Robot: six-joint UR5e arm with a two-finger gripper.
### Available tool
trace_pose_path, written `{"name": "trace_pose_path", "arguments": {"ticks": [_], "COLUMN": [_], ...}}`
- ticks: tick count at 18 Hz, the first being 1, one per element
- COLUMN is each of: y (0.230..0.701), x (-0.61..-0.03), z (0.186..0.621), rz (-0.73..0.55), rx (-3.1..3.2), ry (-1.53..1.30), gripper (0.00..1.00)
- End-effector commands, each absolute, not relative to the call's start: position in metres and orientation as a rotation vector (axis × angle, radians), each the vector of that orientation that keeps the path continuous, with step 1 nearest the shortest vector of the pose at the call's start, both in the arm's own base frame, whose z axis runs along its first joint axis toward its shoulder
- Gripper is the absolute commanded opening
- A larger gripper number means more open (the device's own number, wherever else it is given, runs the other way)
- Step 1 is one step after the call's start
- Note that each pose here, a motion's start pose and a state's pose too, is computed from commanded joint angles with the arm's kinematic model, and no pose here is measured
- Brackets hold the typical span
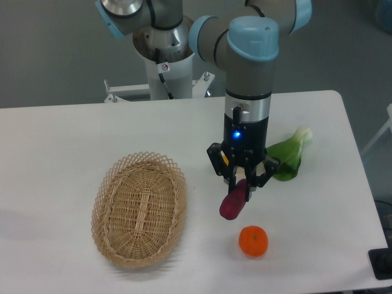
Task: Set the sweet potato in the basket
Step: 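Hold the purple sweet potato in the gripper above the table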
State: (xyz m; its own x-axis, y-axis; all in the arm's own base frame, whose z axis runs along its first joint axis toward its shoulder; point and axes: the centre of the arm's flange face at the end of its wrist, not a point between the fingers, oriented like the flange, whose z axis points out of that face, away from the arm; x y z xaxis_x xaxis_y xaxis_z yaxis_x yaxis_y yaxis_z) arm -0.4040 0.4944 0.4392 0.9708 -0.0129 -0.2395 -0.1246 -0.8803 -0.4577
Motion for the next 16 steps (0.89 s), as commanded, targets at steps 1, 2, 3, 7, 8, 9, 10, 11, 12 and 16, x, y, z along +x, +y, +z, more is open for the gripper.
{"name": "trace_pose_path", "arguments": {"ticks": [1,2,3,7,8,9,10,11,12,16], "y": [0.495,0.495,0.495,0.492,0.492,0.494,0.496,0.497,0.498,0.522], "x": [-0.404,-0.404,-0.405,-0.404,-0.403,-0.401,-0.399,-0.397,-0.396,-0.367], "z": [0.440,0.441,0.441,0.432,0.430,0.431,0.430,0.431,0.429,0.416], "rz": [0.317,0.319,0.319,0.341,0.338,0.341,0.346,0.353,0.354,0.368], "rx": [-2.631,-2.630,-2.632,-2.676,-2.679,-2.679,-2.687,-2.695,-2.703,-2.751], "ry": [0.096,0.098,0.099,0.074,0.073,0.077,0.079,0.060,0.023,0.015], "gripper": [0.23,0.23,0.23,0.23,0.23,0.23,0.23,0.23,0.23,0.23]}}
